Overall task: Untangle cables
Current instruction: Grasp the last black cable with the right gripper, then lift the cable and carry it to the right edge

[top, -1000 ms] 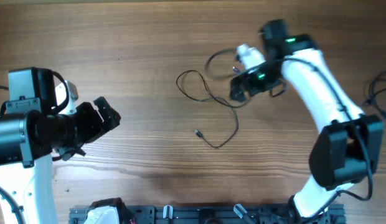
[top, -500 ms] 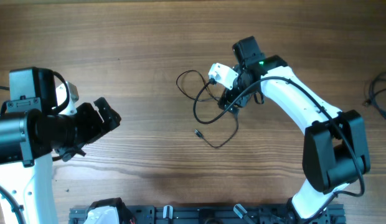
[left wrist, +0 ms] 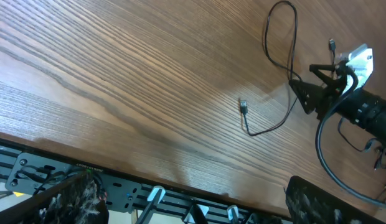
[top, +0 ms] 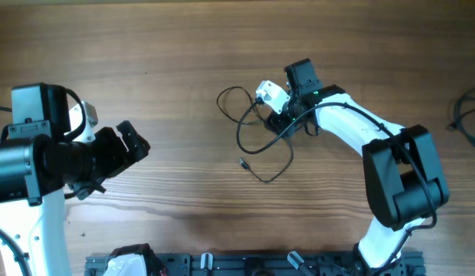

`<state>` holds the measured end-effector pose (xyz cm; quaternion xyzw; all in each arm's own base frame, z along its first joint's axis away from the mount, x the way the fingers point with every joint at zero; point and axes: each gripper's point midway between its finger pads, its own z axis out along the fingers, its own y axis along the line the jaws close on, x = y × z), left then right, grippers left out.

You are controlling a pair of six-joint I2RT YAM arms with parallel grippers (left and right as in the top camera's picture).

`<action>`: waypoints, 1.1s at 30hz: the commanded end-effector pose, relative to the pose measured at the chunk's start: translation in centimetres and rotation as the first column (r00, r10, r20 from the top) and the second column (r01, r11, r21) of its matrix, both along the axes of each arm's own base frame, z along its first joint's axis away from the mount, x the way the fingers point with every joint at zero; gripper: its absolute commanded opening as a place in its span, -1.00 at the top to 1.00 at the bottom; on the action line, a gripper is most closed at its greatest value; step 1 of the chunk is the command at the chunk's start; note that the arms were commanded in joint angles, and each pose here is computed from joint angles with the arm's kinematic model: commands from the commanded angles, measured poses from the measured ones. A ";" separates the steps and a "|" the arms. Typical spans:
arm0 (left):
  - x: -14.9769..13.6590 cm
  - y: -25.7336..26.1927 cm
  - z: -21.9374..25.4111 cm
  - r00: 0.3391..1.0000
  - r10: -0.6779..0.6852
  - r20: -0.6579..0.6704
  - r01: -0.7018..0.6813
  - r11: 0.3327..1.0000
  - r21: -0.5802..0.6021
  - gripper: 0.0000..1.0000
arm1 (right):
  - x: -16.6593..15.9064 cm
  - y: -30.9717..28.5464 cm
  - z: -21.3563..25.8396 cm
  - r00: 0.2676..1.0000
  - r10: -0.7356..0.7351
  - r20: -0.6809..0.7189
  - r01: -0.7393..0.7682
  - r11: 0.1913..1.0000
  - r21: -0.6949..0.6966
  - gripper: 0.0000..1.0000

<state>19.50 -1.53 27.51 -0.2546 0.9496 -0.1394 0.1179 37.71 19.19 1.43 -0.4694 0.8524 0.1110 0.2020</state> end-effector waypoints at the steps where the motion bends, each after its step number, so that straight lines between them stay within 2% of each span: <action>1: 0.1 -0.4 0.3 1.000 -0.009 0.012 0.009 1.000 -0.021 -1.00 | -0.4 0.3 -1.8 0.991 -0.104 -0.083 0.107 0.994 0.031 -0.34; 5: 0.1 -0.4 0.4 1.000 -0.010 0.012 0.010 1.000 -0.023 -1.00 | -1.2 0.0 -3.8 0.977 -0.150 -0.153 0.153 0.988 0.011 -0.40; 6: 0.1 -0.4 0.4 1.000 -0.010 0.012 0.010 1.000 -0.023 -1.00 | -1.5 -0.2 -4.3 0.975 -0.151 -0.165 0.154 0.988 0.005 -0.12; 7: 0.1 -0.4 0.4 1.000 -0.010 0.012 0.010 1.000 -0.023 -1.00 | -1.7 -0.2 -4.5 0.974 -0.151 -0.170 0.153 0.988 0.001 0.32; 9: 0.1 -0.4 0.4 1.000 -0.010 0.012 0.010 1.000 -0.023 -1.00 | -1.7 -0.3 -4.5 0.974 -0.154 -0.168 0.156 0.988 -0.004 0.91; 13: 0.1 -0.4 0.4 1.000 -0.010 0.012 0.011 1.000 -0.023 -1.00 | 0.1 -1.4 -2.7 0.951 -0.285 -0.116 0.283 0.959 -0.035 0.91; 16: 0.2 -0.4 0.4 1.000 -0.010 0.013 0.011 1.000 -0.023 -1.00 | 3.0 -3.1 3.8 0.938 -0.339 0.073 0.344 0.937 -0.068 0.91; 19: 0.2 -0.4 0.4 1.000 -0.011 0.013 0.011 1.000 -0.023 -1.00 | 5.6 -6.0 12.9 0.851 -0.418 0.318 0.452 0.891 -0.038 0.91; 21: 0.2 -0.4 0.4 1.000 -0.014 0.013 0.014 1.000 -0.022 -1.00 | 6.4 -9.6 20.7 0.731 -0.487 0.478 0.527 0.848 0.059 0.91; 23: 0.2 -0.4 0.4 1.000 -0.014 0.014 0.014 1.000 -0.021 -1.00 | 6.5 -13.8 25.9 0.617 -0.560 0.553 0.575 0.800 0.170 0.91; 26: 0.3 -0.4 0.4 1.000 -0.014 0.021 0.014 1.000 -0.020 -1.00 | 6.2 -23.0 29.1 0.495 -0.686 0.533 0.641 0.702 0.309 0.91; 27: 0.3 -0.4 0.4 1.000 -0.014 0.020 0.014 1.000 -0.020 -1.00 | 5.8 -27.0 29.1 0.434 -0.747 0.504 0.689 0.635 0.350 0.91; 29: 0.3 -0.4 0.4 1.000 -0.014 0.020 0.014 1.000 -0.020 -1.00 | 4.4 -34.5 29.5 0.254 -0.857 0.448 0.777 0.457 0.433 0.91; 31: 0.3 -0.4 0.4 1.000 -0.014 0.021 0.014 1.000 -0.021 -1.00 | 1.8 -42.0 30.2 0.021 -0.938 0.346 0.804 0.221 0.552 0.92; 32: 0.3 -0.4 0.4 1.000 -0.014 0.020 0.014 1.000 -0.021 -1.00 | 0.0 -46.0 30.3 -0.126 -0.968 0.216 0.769 0.042 0.638 0.91; 33: 0.3 -0.4 0.4 1.000 -0.014 0.020 0.014 1.000 -0.021 -1.00 | -1.1 -48.2 30.1 -0.202 -0.972 0.119 0.730 -0.068 0.680 0.91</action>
